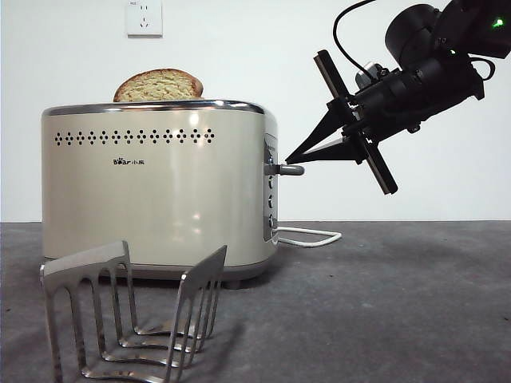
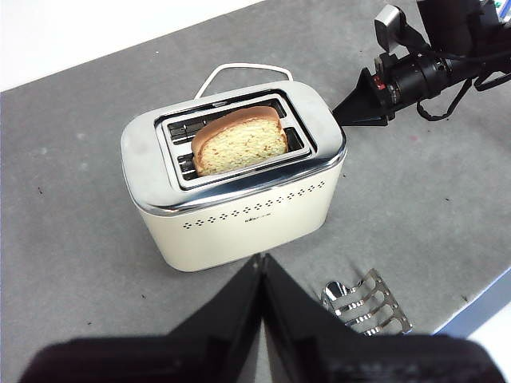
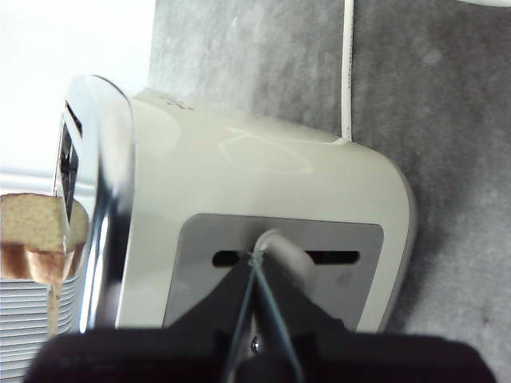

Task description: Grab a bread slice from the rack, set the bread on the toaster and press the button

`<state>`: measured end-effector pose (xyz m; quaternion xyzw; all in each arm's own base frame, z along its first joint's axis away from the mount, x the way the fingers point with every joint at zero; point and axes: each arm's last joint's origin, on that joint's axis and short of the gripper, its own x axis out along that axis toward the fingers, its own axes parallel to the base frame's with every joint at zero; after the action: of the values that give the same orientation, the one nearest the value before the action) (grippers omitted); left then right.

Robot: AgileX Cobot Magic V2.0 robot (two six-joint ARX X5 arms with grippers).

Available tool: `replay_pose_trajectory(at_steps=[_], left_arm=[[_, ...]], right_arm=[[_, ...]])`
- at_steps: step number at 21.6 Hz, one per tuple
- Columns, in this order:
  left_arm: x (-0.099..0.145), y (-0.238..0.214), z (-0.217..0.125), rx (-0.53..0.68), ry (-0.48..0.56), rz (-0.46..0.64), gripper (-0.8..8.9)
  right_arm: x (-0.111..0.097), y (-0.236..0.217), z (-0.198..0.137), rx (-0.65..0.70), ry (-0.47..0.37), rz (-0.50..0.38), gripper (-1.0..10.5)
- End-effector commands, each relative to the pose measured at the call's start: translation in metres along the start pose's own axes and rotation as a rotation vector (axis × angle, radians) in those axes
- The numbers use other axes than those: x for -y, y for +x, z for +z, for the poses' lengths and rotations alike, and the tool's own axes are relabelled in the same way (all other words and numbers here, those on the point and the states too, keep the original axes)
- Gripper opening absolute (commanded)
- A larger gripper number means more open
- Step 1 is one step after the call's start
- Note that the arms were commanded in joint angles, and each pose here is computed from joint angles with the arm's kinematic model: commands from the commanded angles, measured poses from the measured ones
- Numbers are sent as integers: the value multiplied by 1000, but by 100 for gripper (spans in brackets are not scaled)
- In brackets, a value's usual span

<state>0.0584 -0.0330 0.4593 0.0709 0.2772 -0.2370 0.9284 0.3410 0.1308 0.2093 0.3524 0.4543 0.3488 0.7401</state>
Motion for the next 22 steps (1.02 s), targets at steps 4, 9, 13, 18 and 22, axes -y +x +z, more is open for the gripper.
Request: replay_pose_trajectory(at_steps=[4,9,13,18,22], left_arm=[[0,1,-1,0,-9,-2,-8],[0,2,0,-3,-9,-2,-8],[0,2,0,-3,-9,-2,-8],[0,2,0,-3,-9,-2,-8],[0,2,0,-3,-8,-2,-8]], right_arm=[[30,18,-10,-67,100,-90,-7],[43,22,-17,-98,126,-186,-7],[51,26,-20,-120,153,-210,-7],[56,28,-22,-128,167,-230,-7],[58,27,-24,-134,185,-270,-7]])
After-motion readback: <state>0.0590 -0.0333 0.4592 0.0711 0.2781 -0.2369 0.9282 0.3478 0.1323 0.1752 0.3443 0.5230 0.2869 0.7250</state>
